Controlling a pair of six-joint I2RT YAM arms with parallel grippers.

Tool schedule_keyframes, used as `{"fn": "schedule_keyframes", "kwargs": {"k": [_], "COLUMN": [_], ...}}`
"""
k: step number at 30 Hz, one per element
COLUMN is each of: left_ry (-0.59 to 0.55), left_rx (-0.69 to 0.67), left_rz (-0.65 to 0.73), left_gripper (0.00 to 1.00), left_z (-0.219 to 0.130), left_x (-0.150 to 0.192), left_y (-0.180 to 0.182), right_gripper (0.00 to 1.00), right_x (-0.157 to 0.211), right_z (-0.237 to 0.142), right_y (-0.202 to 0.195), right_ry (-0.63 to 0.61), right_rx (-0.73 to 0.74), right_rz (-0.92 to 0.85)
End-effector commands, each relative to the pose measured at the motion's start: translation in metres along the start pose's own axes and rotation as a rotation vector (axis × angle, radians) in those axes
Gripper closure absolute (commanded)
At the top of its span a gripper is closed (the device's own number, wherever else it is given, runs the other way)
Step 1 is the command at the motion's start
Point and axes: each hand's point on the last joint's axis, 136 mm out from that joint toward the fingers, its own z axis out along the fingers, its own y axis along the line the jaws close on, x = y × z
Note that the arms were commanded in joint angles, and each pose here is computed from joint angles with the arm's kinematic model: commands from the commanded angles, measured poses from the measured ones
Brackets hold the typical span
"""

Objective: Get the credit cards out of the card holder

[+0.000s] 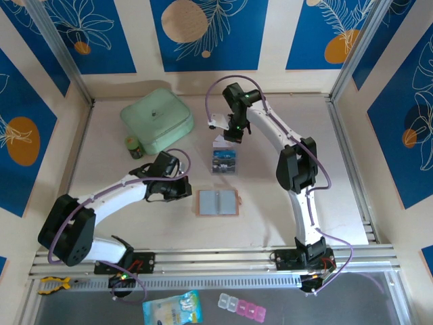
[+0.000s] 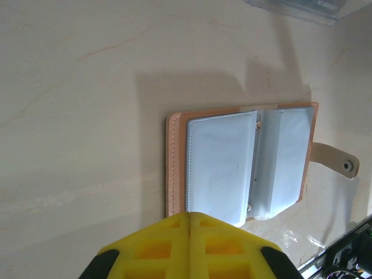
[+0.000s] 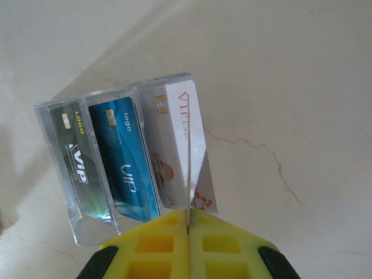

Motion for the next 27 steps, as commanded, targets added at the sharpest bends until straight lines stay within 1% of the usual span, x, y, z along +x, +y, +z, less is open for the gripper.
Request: {"fn": "schedule_keyframes", "kwargs": {"k": [1, 3, 5, 10, 15, 18, 24, 27], "left_ry": [0.007, 0.008, 0.004, 0.003, 0.002, 0.002, 0.016, 0.028], "left_rx": [-0.032, -0.032, -0.028, -0.026, -0.008, 0.003, 0.065, 0.082], "left_rz": [-0.01, -0.01, -0.01, -0.008, -0.001, 0.0, -0.001, 0.0], "left_gripper": [0.93, 0.93, 0.93, 0.93, 0.93, 0.93, 0.92, 0.92], "left_z": [-0.002, -0.002, -0.003, -0.004, -0.004, -0.004, 0.002, 0.007], "left_x": [0.003, 0.003, 0.002, 0.002, 0.002, 0.002, 0.003, 0.005], "left_y": [0.011, 0.011, 0.01, 0.01, 0.006, 0.005, -0.004, -0.006], "right_gripper": [0.9, 0.83, 0.8, 0.8, 0.8, 0.79, 0.74, 0.75], "right_x": [0.006, 0.007, 0.007, 0.007, 0.003, 0.003, -0.002, -0.006], "right_z": [0.002, 0.001, -0.002, -0.017, -0.034, -0.04, -0.046, -0.046], "right_y": [-0.001, -0.001, 0.0, 0.002, 0.009, 0.013, 0.037, 0.047], "right_ry": [0.007, 0.003, -0.005, -0.032, -0.101, -0.145, -0.232, -0.27], "right_rx": [-0.022, -0.02, -0.014, 0.016, 0.031, 0.045, -0.013, -0.031], "right_rz": [0.011, 0.025, 0.03, 0.046, 0.113, 0.188, 0.376, 0.529]}}
